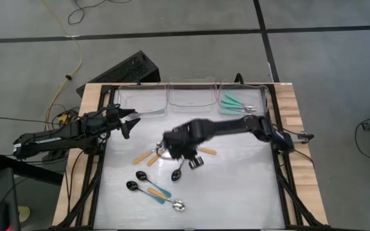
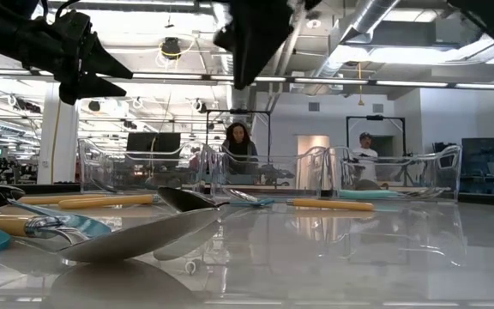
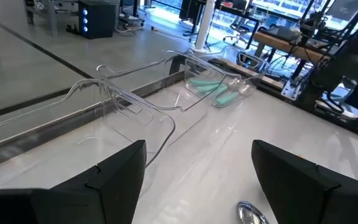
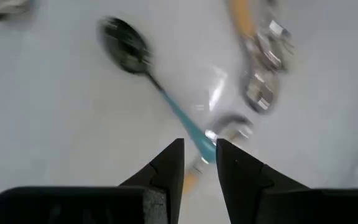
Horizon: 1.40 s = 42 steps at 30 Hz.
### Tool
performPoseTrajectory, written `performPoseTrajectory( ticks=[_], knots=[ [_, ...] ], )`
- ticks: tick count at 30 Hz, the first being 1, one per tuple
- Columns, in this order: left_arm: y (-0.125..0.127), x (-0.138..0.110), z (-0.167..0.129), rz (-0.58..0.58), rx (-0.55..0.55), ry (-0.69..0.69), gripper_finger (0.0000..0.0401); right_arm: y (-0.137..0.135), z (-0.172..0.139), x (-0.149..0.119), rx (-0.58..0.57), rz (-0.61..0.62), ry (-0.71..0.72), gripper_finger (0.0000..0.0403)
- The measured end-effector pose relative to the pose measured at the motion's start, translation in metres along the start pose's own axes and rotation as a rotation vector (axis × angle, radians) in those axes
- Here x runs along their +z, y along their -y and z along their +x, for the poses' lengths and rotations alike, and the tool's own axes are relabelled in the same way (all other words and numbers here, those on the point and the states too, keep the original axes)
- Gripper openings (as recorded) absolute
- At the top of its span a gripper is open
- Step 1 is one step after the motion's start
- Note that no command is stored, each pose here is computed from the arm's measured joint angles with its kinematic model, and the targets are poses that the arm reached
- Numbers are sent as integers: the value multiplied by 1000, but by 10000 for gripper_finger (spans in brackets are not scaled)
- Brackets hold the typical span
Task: Sort silverware by color (type)
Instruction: Put the center blue spoon into the top left transparent bin
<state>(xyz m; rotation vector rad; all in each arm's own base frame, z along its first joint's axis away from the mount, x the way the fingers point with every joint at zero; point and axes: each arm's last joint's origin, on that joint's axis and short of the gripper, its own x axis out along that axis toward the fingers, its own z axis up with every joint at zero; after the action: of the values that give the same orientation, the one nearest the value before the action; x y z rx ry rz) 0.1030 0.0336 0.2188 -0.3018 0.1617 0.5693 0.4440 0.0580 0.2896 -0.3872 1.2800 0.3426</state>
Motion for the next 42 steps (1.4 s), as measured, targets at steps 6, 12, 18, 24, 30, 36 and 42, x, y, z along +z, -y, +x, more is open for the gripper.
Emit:
performPoseTrajectory(
  ticks=[6,12,18,24,30,36,42],
  knots=[
    [0,0,0,0,0,0,277,-26,8,14,15,-129,25,120],
    [0,0,0,-11,1,1,277,-26,8,17,28,-188,66,133],
    [0,0,0,-2,1,0,277,-20,32,9,59,-186,31,197],
    [0,0,0,0,1,1,277,-16,78,-11,65,-197,-83,238],
    [0,0,0,1,3,2,277,-13,95,-11,22,-221,-32,240],
    [0,0,0,1,17,6,277,-10,99,-3,-17,-265,63,240],
    [-1,0,0,1,17,5,277,-6,101,-4,30,-257,113,240]
  ],
)
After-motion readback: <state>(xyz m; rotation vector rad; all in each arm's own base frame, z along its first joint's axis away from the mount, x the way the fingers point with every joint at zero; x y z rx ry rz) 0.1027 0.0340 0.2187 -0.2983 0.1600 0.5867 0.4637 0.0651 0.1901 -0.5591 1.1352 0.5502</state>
